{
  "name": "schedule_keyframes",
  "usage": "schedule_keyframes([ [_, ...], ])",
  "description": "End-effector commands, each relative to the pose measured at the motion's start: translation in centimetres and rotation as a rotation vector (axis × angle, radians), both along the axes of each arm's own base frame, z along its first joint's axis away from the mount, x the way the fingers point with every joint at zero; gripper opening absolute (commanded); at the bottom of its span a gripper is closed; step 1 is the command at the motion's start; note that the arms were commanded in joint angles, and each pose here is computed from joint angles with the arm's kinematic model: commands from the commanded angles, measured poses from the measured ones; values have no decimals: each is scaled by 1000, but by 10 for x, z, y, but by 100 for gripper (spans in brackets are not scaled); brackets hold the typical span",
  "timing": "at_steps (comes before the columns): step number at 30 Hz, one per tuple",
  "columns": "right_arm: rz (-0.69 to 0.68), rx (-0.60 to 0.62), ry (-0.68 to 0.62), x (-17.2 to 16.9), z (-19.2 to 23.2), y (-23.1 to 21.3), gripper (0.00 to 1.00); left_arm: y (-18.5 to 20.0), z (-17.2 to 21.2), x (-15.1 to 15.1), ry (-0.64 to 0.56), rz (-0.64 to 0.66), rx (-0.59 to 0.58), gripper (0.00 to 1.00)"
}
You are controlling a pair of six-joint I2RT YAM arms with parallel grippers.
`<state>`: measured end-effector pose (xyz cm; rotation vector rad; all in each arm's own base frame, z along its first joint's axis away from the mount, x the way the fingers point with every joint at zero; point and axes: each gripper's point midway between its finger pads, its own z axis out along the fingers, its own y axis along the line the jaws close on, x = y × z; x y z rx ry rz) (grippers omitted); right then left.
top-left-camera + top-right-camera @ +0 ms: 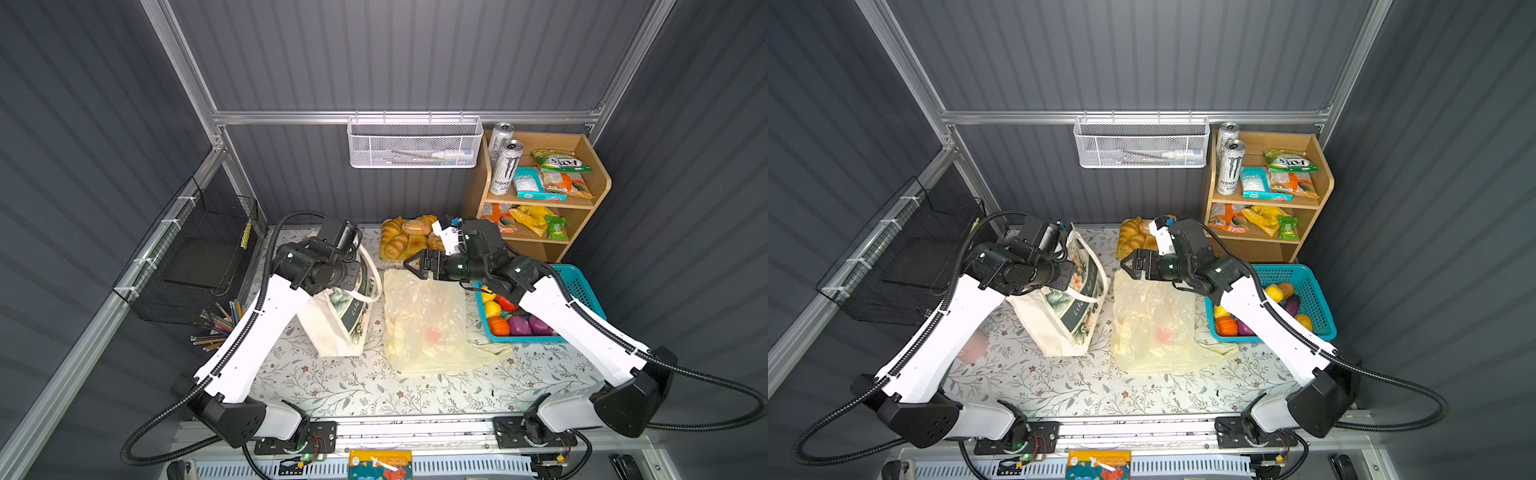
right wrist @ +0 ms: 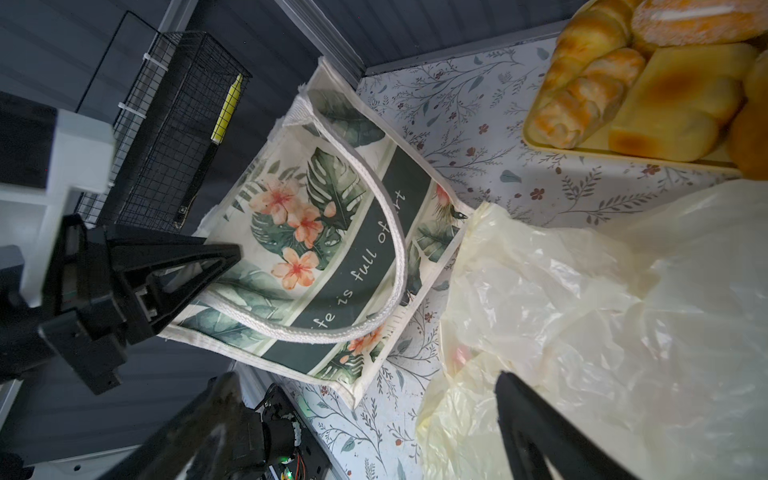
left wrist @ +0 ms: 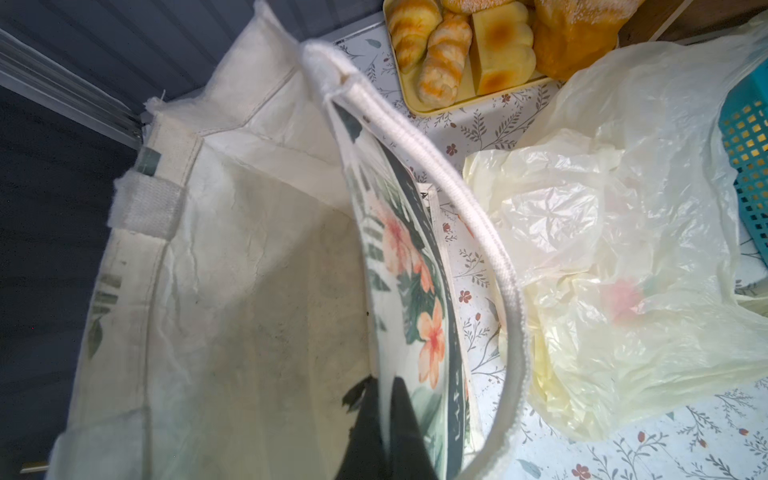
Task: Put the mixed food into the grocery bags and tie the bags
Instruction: 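Pull the tote bag open with both grippers and stand it upright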
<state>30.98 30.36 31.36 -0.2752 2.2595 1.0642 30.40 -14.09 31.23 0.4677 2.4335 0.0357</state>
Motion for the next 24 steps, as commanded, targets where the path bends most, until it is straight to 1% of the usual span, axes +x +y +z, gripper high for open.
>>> schedule_keyframes([
  [1, 17, 34, 0, -1, 8, 10, 95, 4, 16, -8, -10, -30, 12, 0],
  [5, 0, 26, 12, 4, 4, 11, 95, -16, -18, -17, 85, -67, -22, 0],
  [9, -55, -21, 1, 13, 1, 3, 95, -41, -47, -30, 133, -106, -53, 0],
  [13, -81, -41, -13, 18, 3, 0, 95, -58, -71, -39, 176, -145, -42, 0],
  [14, -84, -44, -13, 20, 4, 0, 95, -60, -73, -38, 180, -146, -39, 5],
  [16, -90, -50, -13, 23, 5, 0, 95, -65, -69, -36, 170, -150, -52, 21],
  [17, -98, -58, -11, 25, 5, 0, 95, -68, -61, -34, 148, -149, -74, 35],
  [18, -106, -66, -10, 26, 5, -1, 95, -72, -47, -31, 113, -152, -110, 47],
  [20, -131, -81, -6, 30, 4, -4, 95, -78, -19, -28, 42, -160, -190, 63],
  [21, -145, -85, -5, 31, 4, -7, 95, -85, 3, -23, -21, -167, -256, 68],
  [24, -159, -91, -2, 32, 5, -9, 94, -88, 55, -21, -153, -168, -387, 76],
])
